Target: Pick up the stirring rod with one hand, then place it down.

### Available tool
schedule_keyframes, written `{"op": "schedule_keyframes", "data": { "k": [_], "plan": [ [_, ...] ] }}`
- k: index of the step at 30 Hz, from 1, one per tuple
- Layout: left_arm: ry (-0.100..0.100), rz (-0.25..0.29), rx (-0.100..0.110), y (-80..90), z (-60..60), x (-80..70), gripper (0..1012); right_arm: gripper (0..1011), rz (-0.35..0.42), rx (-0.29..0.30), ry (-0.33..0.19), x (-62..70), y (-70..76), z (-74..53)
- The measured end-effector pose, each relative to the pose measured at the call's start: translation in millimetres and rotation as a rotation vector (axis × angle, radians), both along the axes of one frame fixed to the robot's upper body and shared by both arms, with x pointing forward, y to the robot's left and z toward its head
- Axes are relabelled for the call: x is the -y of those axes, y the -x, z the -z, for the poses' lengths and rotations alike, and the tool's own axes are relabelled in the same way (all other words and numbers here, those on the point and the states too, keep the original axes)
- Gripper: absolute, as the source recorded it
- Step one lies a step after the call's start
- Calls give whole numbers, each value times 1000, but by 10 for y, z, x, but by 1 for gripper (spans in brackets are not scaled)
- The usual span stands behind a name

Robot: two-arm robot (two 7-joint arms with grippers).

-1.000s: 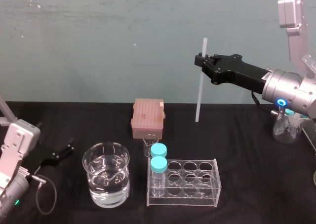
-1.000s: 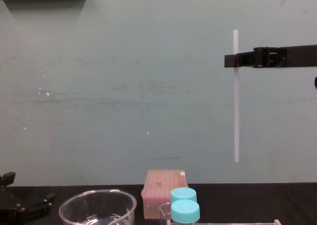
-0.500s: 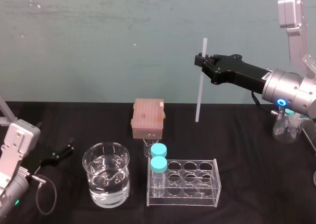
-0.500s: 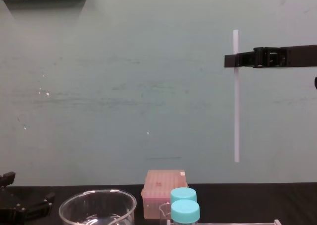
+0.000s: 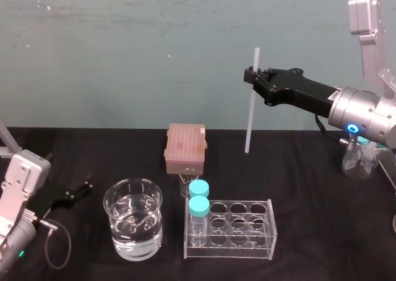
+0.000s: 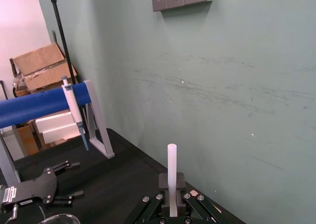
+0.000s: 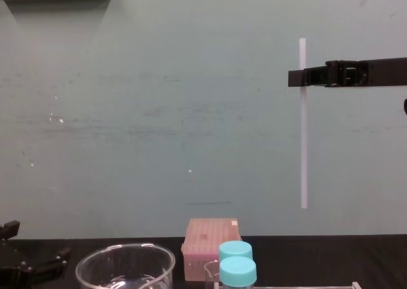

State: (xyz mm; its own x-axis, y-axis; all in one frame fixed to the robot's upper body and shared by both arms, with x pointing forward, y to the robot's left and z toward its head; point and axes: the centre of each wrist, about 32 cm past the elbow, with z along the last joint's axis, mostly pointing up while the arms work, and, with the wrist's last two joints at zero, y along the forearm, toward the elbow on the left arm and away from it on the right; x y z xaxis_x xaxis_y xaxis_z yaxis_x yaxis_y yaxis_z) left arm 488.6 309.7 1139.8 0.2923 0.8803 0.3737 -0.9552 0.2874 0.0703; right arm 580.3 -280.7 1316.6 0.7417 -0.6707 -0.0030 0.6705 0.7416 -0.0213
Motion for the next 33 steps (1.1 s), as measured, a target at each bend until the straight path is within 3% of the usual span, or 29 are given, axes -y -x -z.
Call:
{"op": "schedule_keyframes", "data": {
  "k": [8, 15, 19, 24, 27, 33],
  "plan": [
    [0, 0, 0, 0, 0, 0, 1005, 72, -5, 21, -13, 8, 45, -14],
    [0, 0, 0, 0, 0, 0, 1005, 72, -28, 33, -37, 122, 262, -93],
    [0, 0, 0, 0, 0, 0, 1005, 72, -52, 19, -32, 262, 479, -112],
    [0, 0, 0, 0, 0, 0, 1005, 72, -88, -11, -12, 398, 679, -30],
    [0, 0, 0, 0, 0, 0, 1005, 72, -115, -31, 4, 489, 806, 82],
    [0, 0, 0, 0, 0, 0, 1005, 72, -151, -14, 3, 542, 897, 211]
  ]
}}
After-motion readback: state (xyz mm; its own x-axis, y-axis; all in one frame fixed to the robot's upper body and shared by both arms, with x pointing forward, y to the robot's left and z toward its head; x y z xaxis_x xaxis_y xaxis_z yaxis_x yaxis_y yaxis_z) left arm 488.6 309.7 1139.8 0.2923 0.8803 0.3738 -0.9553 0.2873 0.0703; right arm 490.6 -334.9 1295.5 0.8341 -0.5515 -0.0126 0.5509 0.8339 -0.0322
